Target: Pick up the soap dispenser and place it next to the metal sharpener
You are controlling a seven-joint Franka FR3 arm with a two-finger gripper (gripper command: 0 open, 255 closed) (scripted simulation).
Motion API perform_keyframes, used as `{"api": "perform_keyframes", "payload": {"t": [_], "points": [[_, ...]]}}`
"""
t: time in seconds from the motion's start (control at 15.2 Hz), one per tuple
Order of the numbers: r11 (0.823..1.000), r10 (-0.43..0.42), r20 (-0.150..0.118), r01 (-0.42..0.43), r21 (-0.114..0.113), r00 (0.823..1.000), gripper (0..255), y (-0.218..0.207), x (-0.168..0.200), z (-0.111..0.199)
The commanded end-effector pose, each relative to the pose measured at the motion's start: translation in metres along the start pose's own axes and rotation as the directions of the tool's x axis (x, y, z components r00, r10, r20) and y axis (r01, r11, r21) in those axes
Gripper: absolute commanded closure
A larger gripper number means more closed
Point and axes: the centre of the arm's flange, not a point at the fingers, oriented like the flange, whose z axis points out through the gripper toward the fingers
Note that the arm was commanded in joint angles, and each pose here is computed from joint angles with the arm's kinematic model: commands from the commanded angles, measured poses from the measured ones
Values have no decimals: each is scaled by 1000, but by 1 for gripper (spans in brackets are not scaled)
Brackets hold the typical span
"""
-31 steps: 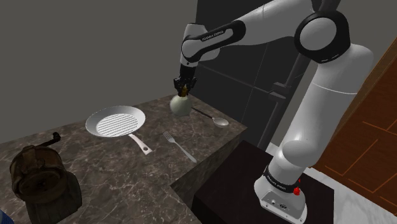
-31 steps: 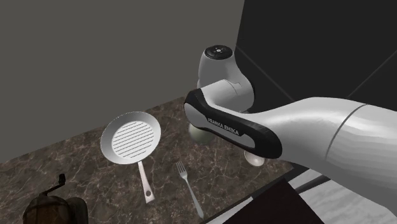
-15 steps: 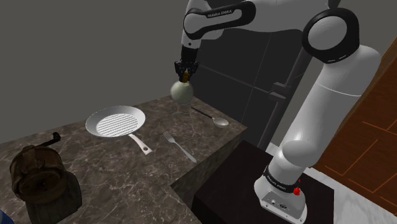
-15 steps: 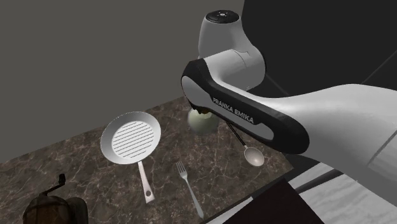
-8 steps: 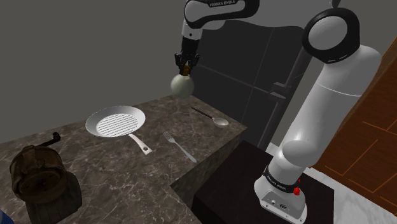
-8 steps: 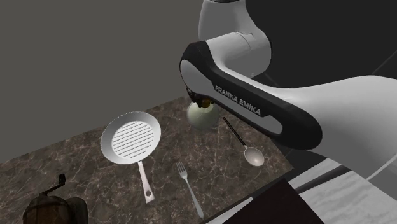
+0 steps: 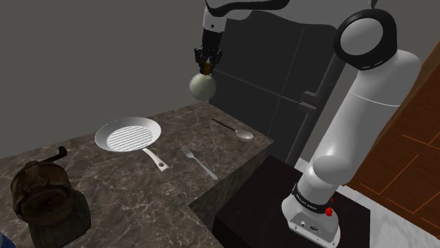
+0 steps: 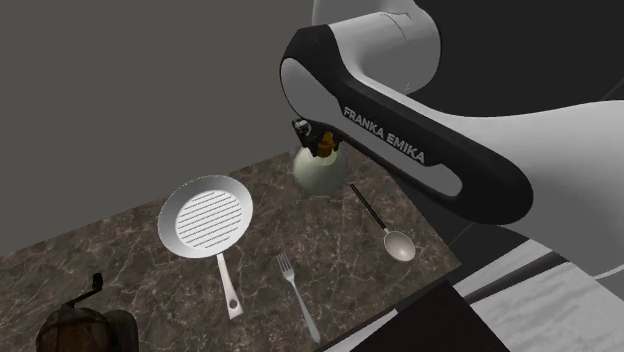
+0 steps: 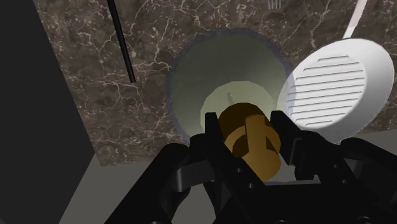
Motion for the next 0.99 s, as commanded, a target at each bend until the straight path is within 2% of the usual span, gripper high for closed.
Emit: {"api": "perform_keyframes", "payload": {"t": [0.0,0.59,0.92], "points": [[1000,0,0,0,0,1000,255,-1,0,-11],[1000,0,0,0,0,1000,255,-3,4,-58],[1000,0,0,0,0,1000,255,-60,-30,-58]]}}
